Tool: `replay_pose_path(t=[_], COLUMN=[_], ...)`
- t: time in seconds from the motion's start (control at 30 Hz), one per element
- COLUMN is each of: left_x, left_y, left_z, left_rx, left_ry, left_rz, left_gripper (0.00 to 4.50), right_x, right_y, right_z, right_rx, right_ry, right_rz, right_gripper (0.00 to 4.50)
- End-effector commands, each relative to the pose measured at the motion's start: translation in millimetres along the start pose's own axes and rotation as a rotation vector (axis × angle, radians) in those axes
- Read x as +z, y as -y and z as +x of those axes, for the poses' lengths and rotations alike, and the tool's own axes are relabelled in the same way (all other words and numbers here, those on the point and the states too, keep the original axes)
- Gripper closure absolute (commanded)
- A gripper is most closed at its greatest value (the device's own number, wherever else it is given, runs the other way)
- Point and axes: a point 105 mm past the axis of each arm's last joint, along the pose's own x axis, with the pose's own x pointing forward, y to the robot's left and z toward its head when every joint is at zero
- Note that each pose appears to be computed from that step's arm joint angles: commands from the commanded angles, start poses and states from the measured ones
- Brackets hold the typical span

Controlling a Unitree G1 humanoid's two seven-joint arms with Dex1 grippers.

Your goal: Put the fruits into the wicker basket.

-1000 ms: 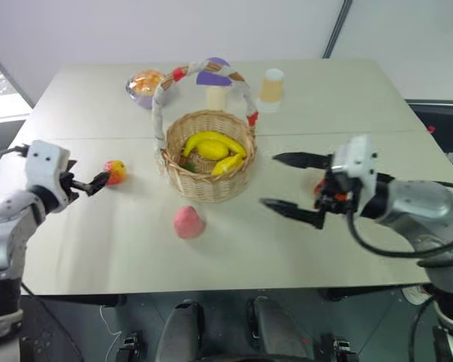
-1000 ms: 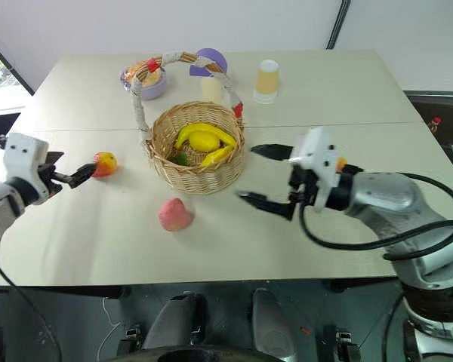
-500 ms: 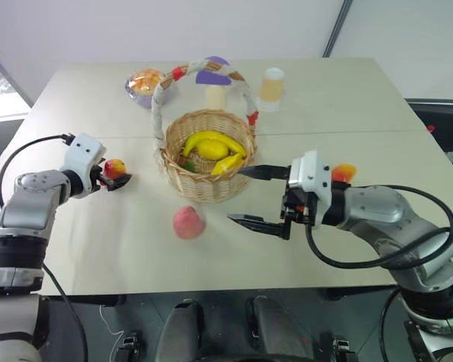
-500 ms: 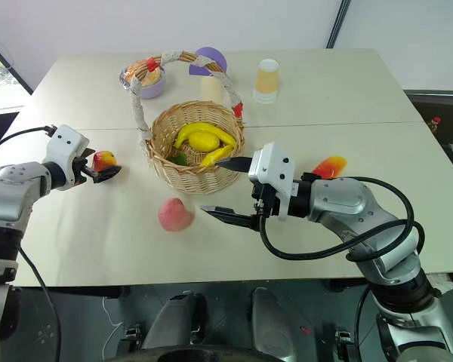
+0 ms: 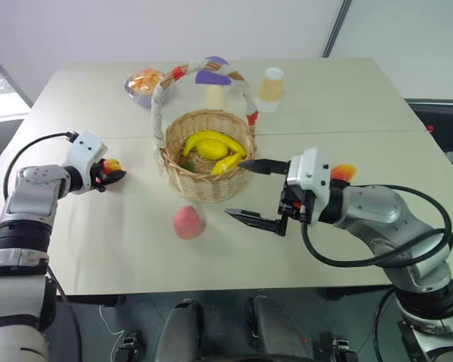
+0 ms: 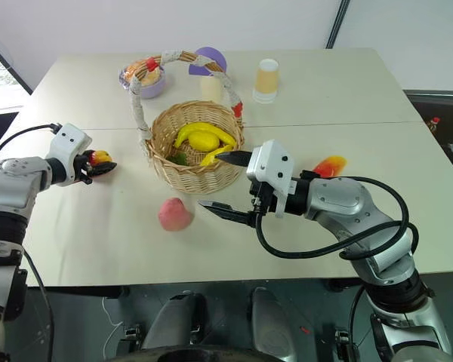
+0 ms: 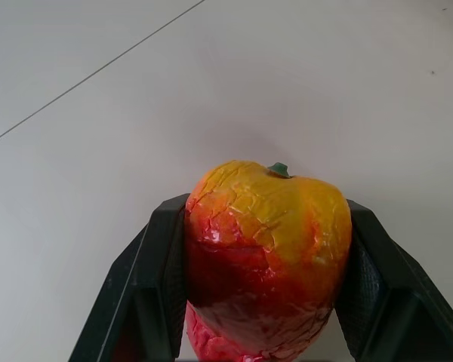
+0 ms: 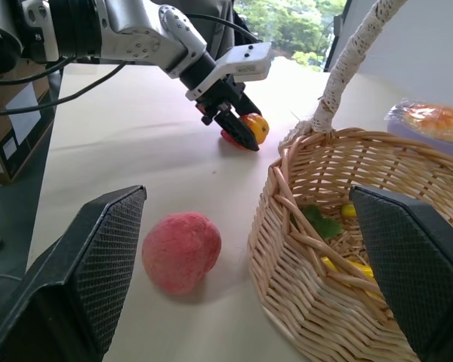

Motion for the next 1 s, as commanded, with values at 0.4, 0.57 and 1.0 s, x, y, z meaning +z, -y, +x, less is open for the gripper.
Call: replay_pose_path(t=[0.4,0.57,1.0], left_x=[158,167,156], left_y=[162,185,134], left_z=[-57,-22,-65], left_rx=[-0.436,-0.425,-0.471], left_ry=[0.578,0.55,0.604], left_rz=[0.049,0.029,-0.051], left_gripper=[2.3,2.3,0.06], right_x=[16,18,11], right_y=[27,29,25], right_z=[-3,-1,-11], right_rx=[-0.028,-0.032,-0.096], right_ry=[0.028,0.034,0.0], right_rz=[-0.105,-0.114,-0.101], right_gripper=[0.0,0.0,0.0])
